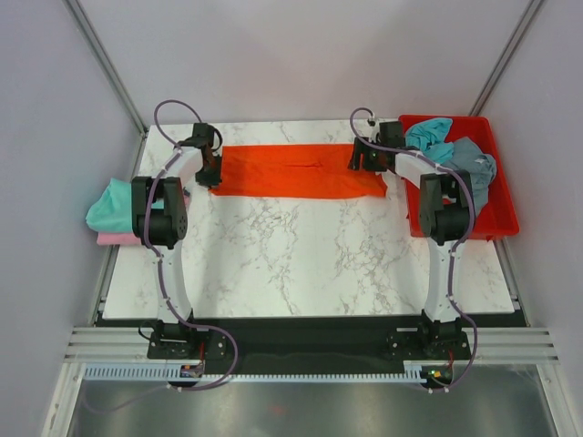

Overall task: Fold and stack the t-shirts
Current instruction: Fold the tshirt

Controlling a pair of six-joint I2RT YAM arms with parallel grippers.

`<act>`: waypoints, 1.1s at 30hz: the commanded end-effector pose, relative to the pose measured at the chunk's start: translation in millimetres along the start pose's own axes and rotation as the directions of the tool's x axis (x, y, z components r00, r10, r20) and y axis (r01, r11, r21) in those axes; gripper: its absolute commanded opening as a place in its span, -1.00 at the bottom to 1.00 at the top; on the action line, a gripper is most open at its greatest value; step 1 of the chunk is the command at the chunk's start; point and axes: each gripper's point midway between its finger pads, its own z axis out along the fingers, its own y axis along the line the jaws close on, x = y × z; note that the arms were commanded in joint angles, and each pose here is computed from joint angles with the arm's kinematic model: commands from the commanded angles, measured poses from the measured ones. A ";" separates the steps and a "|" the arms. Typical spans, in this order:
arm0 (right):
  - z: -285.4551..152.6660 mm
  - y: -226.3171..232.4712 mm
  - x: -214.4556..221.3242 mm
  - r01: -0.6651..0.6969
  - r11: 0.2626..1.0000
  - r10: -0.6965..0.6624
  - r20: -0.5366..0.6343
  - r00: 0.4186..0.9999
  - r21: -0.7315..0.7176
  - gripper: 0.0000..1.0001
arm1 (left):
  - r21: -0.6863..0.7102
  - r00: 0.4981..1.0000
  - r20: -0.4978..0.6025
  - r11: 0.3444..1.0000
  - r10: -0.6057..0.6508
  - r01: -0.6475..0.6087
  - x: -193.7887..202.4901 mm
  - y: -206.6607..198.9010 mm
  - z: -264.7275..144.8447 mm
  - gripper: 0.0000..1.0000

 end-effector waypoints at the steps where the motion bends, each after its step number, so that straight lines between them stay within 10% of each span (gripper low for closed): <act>1: 10.8 -10.0 -4.3 -0.016 0.999 0.016 0.009 1.000 0.034 0.47 | -0.019 1.000 0.008 1.000 0.024 -0.023 1.4 5.8 -6.9 -0.68; 5: 17.9 -13.8 -9.1 -0.006 0.999 0.006 0.014 1.000 0.042 0.47 | 0.033 0.999 -0.025 0.998 0.048 -0.047 19.9 -3.2 -15.0 -0.96; 33: 52.8 35.3 -106.5 0.044 0.999 -0.038 0.266 0.963 -0.018 0.56 | 0.482 0.904 -0.173 0.834 0.390 -0.268 197.6 -145.9 -126.5 -0.96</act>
